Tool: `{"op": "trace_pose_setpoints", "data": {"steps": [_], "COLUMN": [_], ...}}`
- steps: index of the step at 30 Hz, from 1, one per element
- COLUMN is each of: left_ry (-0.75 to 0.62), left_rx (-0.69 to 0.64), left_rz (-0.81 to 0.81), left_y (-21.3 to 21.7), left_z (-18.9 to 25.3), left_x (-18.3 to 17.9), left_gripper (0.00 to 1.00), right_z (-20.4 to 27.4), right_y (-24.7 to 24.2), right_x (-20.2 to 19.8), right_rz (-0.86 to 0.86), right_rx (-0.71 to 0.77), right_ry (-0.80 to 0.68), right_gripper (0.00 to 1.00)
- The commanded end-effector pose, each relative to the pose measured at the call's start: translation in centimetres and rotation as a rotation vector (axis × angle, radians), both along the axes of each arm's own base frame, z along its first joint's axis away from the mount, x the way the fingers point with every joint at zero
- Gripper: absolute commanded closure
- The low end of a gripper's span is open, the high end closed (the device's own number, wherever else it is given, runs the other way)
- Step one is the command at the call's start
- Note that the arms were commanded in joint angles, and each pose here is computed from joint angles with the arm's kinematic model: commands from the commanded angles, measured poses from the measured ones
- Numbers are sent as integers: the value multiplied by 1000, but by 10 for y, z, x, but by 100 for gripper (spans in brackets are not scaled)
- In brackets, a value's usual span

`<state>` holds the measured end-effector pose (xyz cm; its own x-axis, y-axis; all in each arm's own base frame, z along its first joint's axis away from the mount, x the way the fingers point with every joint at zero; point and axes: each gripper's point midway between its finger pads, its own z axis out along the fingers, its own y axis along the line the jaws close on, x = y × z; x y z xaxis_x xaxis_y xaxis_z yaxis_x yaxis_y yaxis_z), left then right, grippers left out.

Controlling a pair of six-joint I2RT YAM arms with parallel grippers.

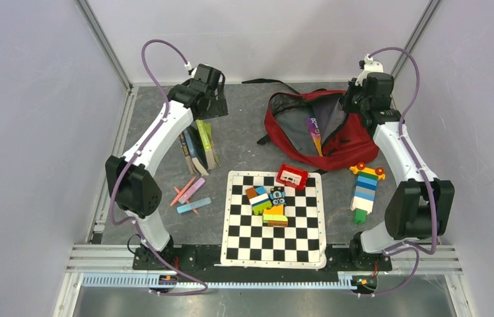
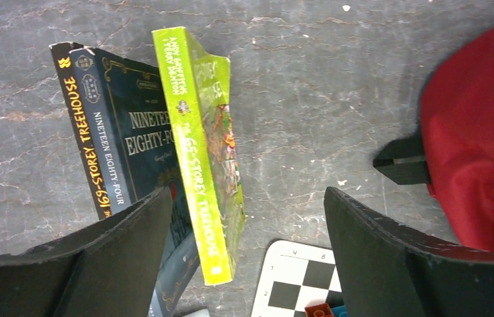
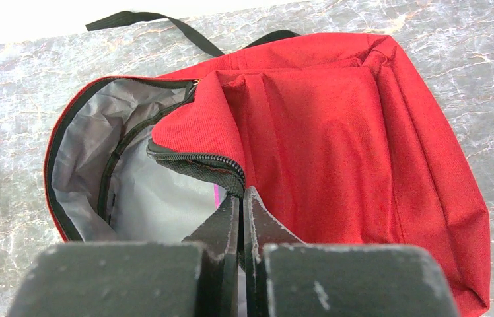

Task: Pack the student bag
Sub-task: Pick up the book from the center of the board.

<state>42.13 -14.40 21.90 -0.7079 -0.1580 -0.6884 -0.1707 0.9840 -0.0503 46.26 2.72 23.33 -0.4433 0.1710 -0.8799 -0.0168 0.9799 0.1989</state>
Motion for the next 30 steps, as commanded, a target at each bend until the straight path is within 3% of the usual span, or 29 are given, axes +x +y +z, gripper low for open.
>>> {"op": "trace_pose_setpoints", "data": {"steps": [1, 12, 30], "left_ry": [20, 69, 109], "left_rx": [3, 7, 53], "left_rz": [30, 21, 68], "left_y": [17, 15, 30], "left_z": [-13, -40, -63], "left_x": [7, 13, 11], "left_gripper": [12, 25, 27], "right_z": [24, 24, 27], "right_y": [1, 2, 1], "right_x": [2, 4, 8], "right_rz": [18, 22, 14], "right_rx": [-11, -7, -13], "right_ry": [-61, -58, -59], "right_gripper": [100, 100, 100]}}
